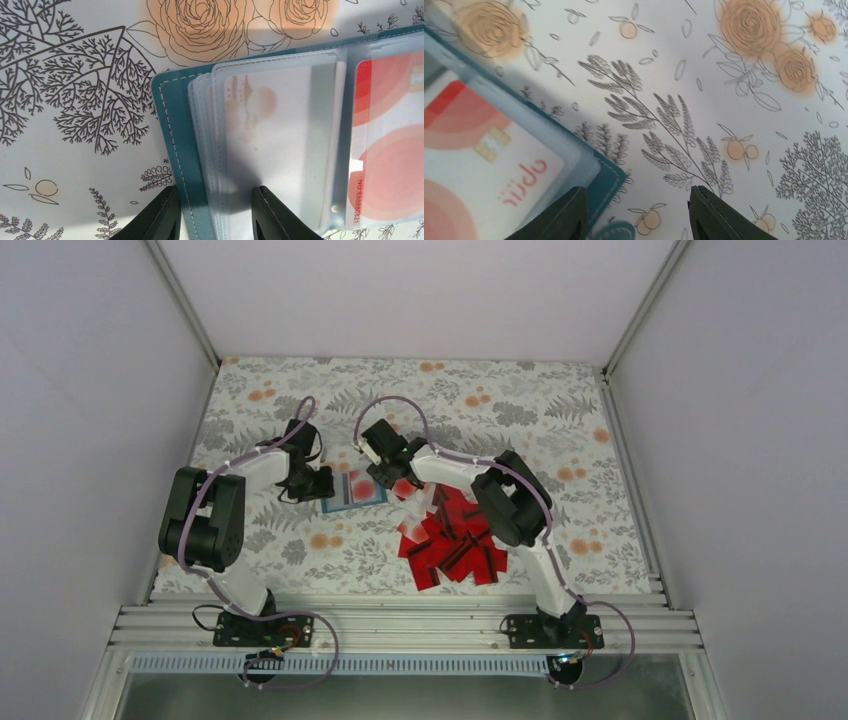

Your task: Put the credit cards into the card holder

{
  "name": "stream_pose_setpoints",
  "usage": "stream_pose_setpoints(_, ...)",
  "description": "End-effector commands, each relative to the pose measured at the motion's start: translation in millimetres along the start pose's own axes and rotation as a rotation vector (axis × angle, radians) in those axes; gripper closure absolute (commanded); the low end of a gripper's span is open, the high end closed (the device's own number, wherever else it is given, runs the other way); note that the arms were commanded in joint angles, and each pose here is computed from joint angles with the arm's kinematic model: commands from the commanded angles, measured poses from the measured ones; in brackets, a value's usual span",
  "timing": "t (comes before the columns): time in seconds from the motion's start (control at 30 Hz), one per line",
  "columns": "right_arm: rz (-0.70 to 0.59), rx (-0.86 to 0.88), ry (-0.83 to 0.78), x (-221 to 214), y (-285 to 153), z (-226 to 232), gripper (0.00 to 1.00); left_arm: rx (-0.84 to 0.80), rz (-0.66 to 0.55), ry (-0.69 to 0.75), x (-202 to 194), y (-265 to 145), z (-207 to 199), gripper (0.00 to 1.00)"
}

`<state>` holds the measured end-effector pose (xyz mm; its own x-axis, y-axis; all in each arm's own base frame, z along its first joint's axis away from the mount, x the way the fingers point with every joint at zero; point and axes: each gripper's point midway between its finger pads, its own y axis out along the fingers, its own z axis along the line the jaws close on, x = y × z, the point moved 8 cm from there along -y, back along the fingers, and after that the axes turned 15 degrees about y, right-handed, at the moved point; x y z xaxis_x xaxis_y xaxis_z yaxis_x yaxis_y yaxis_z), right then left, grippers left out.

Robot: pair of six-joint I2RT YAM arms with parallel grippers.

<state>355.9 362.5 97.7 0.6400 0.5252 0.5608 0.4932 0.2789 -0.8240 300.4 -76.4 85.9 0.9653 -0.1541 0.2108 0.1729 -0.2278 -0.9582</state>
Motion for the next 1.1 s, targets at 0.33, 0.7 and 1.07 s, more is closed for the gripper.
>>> stream_pose_setpoints(0.33,0.083,-0.066,0.109,-24.4,-5.0,-23.9,0.55,0.092,0.142,0.007,-31.7,21.6,7.4,0.60)
stream_pose_setpoints(0.7,0.125,-0.033,0.165,-48.3,-5.5,-22.1,0.57,-0.018,-0.017,0.014,-5.0,-15.2,13.1,0.28)
stream_pose_setpoints(1.07,0.136,0.027,0.218,-57.0,-8.9,-17.4,0.58,-0.217,-0.086,0.048,7.1,-0.6,11.4,0.28)
